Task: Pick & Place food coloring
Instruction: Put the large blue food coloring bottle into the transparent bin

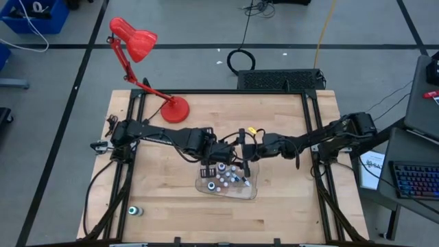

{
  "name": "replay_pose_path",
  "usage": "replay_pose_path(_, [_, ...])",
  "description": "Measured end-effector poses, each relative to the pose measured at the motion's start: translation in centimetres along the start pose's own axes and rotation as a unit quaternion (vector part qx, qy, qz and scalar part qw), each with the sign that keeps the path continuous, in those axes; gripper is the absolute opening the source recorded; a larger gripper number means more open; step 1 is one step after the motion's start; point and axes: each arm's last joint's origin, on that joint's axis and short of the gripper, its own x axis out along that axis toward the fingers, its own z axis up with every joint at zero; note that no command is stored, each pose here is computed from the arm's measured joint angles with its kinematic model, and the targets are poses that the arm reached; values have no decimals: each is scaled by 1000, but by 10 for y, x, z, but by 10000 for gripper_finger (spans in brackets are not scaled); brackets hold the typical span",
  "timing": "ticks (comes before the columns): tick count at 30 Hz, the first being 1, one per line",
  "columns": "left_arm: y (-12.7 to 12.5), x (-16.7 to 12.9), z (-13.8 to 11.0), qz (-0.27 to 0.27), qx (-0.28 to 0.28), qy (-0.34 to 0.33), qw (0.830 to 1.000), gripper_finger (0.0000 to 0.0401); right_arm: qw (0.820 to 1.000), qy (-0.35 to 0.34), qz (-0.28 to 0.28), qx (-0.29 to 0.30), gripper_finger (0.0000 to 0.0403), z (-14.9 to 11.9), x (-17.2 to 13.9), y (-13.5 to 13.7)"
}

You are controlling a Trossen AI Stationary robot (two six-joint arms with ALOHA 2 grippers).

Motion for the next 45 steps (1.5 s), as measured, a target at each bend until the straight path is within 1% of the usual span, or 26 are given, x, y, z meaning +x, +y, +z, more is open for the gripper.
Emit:
replay_pose_path(5, [-2, 0, 0, -6, 2, 0, 1000, 91, 1000, 15, 11, -5, 251, -4, 0, -3])
replay_pose_path(9, [-2, 0, 0, -8, 3, 0, 1000, 91, 999, 13, 35, 4, 251, -6, 0, -7])
replay_pose_path(14, [-3, 0, 0, -10, 2, 1, 1000, 91, 999, 16, 35, 4, 251, -8, 0, -10])
replay_pose_path(17, [-3, 0, 0, -11, 6, 0, 1000, 91, 999, 15, 49, -1, 251, -9, 0, -10])
replay_pose_path(21, [-3, 0, 0, -17, 12, 2, 1000, 91, 997, 23, 67, -2, 251, -15, 12, -12])
replay_pose_path(23, [-3, 0, 0, -14, 10, -1, 1000, 91, 997, 28, 66, -1, 251, -18, 22, -13])
replay_pose_path(27, [-4, 0, 0, -13, 7, 0, 1000, 91, 997, 38, 67, -9, 251, -24, 30, -13])
replay_pose_path(31, [-6, -1, -1, -11, 12, 2, 1000, 91, 997, 37, 63, -14, 251, -21, 29, -13])
replay_pose_path(35, [-8, -1, -2, -11, 10, 2, 1000, 91, 999, 34, 25, -24, 251, -9, 24, -17])
replay_pose_path(42, [-9, -2, -2, -11, 6, 3, 1000, 91, 998, 45, 34, -21, 251, -9, 23, -15])
replay_pose_path(45, [-9, -2, -2, -11, 5, 3, 1000, 91, 998, 47, 34, -24, 245, -10, 23, -15])
